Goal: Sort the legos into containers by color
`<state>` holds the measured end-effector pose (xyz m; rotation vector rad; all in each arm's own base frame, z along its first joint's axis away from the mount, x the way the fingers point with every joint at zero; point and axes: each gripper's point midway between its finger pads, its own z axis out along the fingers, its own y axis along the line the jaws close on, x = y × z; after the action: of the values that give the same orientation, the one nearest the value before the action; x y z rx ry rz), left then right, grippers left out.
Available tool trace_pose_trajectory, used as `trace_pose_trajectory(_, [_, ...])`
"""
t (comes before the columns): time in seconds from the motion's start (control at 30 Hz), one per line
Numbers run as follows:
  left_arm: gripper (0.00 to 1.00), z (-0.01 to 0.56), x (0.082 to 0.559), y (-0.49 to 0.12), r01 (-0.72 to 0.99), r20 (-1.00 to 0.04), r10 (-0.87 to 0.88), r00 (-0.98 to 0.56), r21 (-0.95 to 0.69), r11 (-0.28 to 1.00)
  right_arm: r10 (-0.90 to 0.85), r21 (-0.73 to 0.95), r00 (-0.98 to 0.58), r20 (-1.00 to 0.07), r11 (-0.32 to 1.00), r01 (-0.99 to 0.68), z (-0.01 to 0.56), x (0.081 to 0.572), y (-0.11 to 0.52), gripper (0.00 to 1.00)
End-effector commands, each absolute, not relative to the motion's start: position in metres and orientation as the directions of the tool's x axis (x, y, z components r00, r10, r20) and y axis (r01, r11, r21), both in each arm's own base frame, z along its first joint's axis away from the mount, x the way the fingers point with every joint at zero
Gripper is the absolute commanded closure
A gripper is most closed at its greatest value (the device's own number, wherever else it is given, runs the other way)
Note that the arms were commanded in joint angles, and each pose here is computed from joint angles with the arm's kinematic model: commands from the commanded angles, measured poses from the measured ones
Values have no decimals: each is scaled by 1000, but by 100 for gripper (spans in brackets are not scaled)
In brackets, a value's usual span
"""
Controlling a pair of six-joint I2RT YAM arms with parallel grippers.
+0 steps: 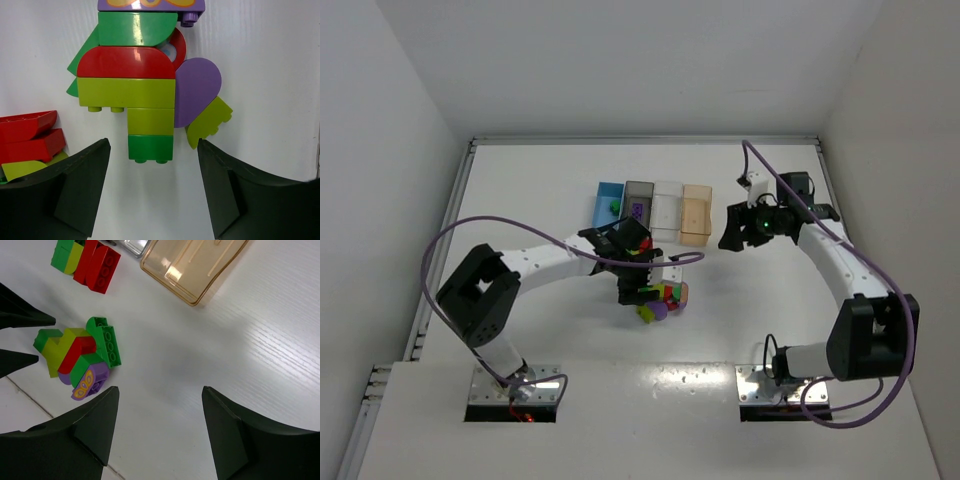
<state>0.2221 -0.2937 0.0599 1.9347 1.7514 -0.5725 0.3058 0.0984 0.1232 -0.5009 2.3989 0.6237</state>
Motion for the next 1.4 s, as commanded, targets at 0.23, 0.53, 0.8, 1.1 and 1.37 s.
trace_pose_trajectory(0.23, [39,67,237,-316,987,-621,768,159,116,-110,-184,337,-731,-657,795,-504,130,316,95,32])
trace_pose_trajectory(0.53, [68,70,238,-316,990,-628,768,127,130,-57,-146,478,-766,-626,705,-525,127,301,111,30])
trace_pose_trajectory(0.8, [74,100,232,-315,985,-672,738,66,161,60,-109,789,-870,-482,377,-484,135,274,160,24])
trace_pose_trajectory(1.1, [74,125,215,-332,981,-703,708,68,178,82,-188,899,-905,-381,151,-410,137,266,182,23])
trace_pose_trajectory(1.37, [74,147,226,-341,967,-717,691,94,231,108,-255,919,-906,-339,115,-376,131,245,192,23])
